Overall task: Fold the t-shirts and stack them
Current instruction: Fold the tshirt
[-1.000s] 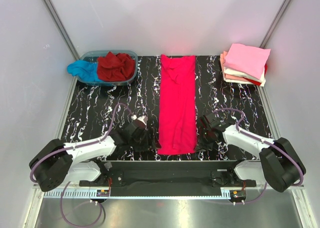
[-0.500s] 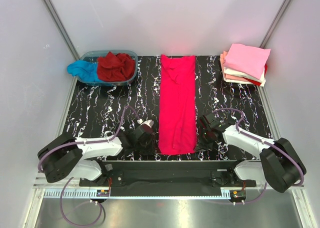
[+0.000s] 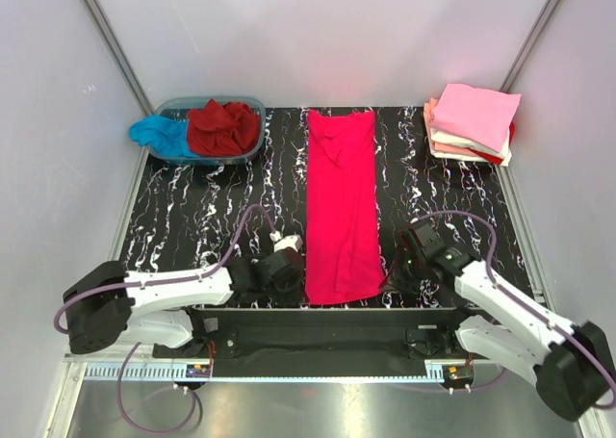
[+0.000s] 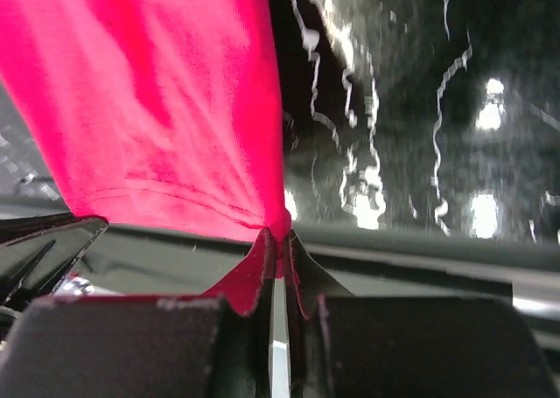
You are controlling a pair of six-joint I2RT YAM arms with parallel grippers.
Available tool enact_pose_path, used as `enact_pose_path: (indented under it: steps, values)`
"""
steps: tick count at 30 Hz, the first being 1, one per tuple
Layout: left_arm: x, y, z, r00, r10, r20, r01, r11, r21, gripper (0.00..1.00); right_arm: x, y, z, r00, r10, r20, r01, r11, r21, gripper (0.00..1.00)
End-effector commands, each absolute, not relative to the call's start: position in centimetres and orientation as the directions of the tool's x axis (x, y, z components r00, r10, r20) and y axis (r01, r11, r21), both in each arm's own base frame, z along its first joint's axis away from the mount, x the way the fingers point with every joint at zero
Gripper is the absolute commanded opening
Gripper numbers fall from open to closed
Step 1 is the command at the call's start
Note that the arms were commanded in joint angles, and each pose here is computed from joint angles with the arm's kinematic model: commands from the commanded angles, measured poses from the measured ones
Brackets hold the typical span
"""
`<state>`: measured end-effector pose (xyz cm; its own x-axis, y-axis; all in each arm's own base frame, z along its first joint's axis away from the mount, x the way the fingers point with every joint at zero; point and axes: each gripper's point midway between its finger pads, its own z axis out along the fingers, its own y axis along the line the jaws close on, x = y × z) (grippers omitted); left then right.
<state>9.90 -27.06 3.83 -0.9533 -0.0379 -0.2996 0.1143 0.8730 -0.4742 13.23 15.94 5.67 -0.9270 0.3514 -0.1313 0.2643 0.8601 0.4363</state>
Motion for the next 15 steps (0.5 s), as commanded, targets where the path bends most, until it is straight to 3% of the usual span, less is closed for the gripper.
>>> enact_pose_path:
  steps: [1,6,15]
  values:
    - [11.0,-27.3,7.8,-0.928,-0.102,-0.358,0.095,0.864,-0.494,0.0,11.9,15.5,7.6,-0.92,0.377,-0.111,0.292,0.845,0.448,0.0]
    - [12.2,-27.5,12.9,-0.9,-0.091,-0.425,0.14,0.865,-0.482,0.0,12.4,15.5,10.5,-0.911,0.384,-0.151,0.274,0.837,0.474,0.0]
    - [19.1,-27.0,18.0,-0.846,-0.099,-0.523,0.17,0.881,-0.442,0.02,19.7,15.2,16.6,-0.844,0.342,-0.413,0.18,0.906,0.383,0.0]
